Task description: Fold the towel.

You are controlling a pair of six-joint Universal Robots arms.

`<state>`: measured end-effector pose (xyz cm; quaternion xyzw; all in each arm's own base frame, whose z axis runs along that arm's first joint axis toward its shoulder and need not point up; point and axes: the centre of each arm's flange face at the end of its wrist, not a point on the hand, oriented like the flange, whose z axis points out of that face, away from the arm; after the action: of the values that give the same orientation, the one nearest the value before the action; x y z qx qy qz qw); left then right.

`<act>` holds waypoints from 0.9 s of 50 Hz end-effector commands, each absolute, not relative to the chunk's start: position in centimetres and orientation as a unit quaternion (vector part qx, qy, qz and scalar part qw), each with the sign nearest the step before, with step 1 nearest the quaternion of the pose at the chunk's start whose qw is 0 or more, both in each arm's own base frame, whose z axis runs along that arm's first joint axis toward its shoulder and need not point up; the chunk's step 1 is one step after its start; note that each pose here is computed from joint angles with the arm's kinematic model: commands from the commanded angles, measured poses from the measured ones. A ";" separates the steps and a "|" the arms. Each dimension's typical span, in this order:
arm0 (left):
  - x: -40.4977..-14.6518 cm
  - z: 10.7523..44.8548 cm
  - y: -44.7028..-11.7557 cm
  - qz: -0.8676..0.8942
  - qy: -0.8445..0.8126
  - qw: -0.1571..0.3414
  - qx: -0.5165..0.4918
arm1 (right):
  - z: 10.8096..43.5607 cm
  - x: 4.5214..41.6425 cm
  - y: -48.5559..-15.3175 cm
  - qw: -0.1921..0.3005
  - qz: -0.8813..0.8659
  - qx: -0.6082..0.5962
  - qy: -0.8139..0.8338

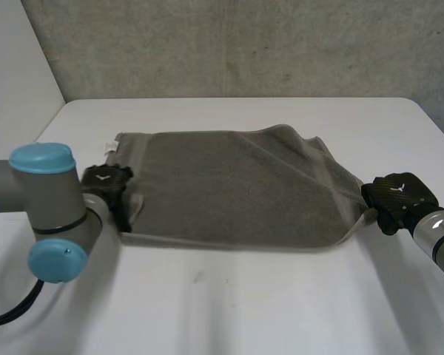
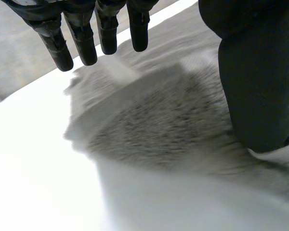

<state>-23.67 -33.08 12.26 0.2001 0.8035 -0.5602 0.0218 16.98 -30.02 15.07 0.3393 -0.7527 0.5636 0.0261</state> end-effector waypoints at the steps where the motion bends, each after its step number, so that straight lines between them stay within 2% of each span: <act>1: -20.1 13.3 -33.8 -0.562 0.811 0.081 0.143 | 15.1 17.0 -30.1 0.027 0.564 0.340 -0.752; 6: -18.7 15.0 -32.5 -0.583 0.798 0.085 0.126 | 15.2 17.0 -30.0 0.029 0.565 0.342 -0.751; 12: -18.5 16.0 -30.6 -0.586 0.796 0.077 0.132 | 15.3 17.0 -29.9 0.029 0.566 0.341 -0.750; 14: -18.6 16.5 -29.1 -0.588 0.793 0.057 0.146 | 15.3 17.0 -29.9 0.029 0.566 0.342 -0.750; 24: -19.8 15.6 -26.1 -0.565 0.798 -0.020 0.209 | 15.2 17.0 -29.6 0.028 0.563 0.342 -0.752; 28: -19.8 15.1 -25.3 -0.556 0.799 -0.021 0.227 | 15.2 16.9 -29.7 0.028 0.564 0.341 -0.752; 33: -19.5 14.3 -24.3 -0.544 0.792 0.011 0.276 | 15.2 16.9 -29.8 0.029 0.564 0.341 -0.752; 38: -18.8 13.7 -24.7 -0.546 0.787 0.032 0.286 | 15.2 16.9 -29.7 0.029 0.563 0.341 -0.752; 45: -18.7 13.1 -26.0 -0.579 0.763 0.019 0.287 | 15.1 17.0 -29.6 0.028 0.562 0.341 -0.753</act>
<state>-18.76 -24.93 13.57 0.2858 0.7823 -0.5528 0.0286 16.92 -29.71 15.17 0.3409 -0.7525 0.5628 0.0284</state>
